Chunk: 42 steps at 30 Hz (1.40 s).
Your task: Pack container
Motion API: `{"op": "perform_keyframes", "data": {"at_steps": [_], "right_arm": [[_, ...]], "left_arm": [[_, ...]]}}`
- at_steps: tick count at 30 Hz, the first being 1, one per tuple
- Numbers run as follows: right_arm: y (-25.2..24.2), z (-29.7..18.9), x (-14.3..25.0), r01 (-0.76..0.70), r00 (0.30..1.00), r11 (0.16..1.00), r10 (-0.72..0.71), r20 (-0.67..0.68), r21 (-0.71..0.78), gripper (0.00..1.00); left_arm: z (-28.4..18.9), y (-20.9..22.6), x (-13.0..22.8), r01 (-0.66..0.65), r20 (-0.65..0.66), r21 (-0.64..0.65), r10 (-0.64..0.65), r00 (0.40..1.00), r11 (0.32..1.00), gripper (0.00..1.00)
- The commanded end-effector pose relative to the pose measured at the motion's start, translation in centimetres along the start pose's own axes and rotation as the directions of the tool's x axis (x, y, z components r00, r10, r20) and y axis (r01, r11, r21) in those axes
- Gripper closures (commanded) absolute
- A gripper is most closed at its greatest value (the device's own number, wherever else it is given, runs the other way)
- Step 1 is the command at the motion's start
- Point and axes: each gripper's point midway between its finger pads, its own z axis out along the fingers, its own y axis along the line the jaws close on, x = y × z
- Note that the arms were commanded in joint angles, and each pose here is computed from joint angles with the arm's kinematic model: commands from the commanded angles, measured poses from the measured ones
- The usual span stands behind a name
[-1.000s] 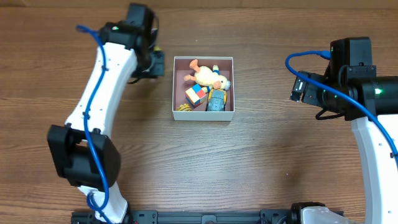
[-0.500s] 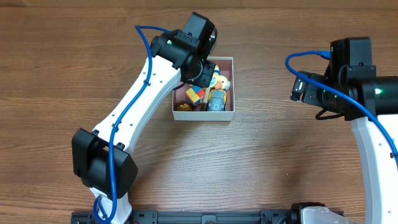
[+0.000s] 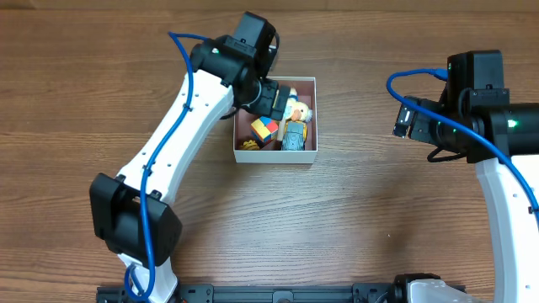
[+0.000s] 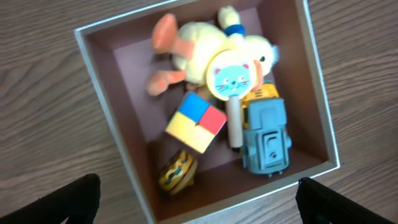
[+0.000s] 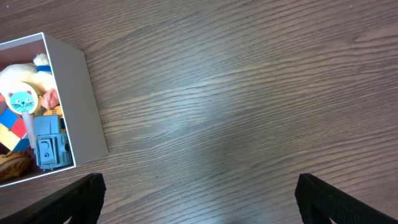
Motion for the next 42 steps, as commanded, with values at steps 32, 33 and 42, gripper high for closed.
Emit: {"op": "perform_keyframes", "data": {"at_steps": [32, 33, 42], "right_arm": [[-0.2, -0.1, -0.2, 0.002, 1.0, 1.0, -0.002, 0.01, 0.012, 0.0], [-0.2, -0.1, -0.2, 0.002, 1.0, 1.0, -0.002, 0.01, 0.012, 0.0], [-0.2, -0.1, -0.2, 0.002, 1.0, 1.0, -0.002, 0.01, 0.012, 0.0]], "left_arm": [[-17.0, 1.8, 16.4, 0.04, 0.471, 0.174, -0.119, 0.874, 0.984, 0.0], [-16.8, 1.8, 16.6, 0.044, 0.459, 0.172, -0.119, 0.88, 0.984, 0.0], [-16.3, 1.8, 16.0, -0.114, 0.497, 0.089, 0.055, 0.866, 0.989, 0.0]]}}
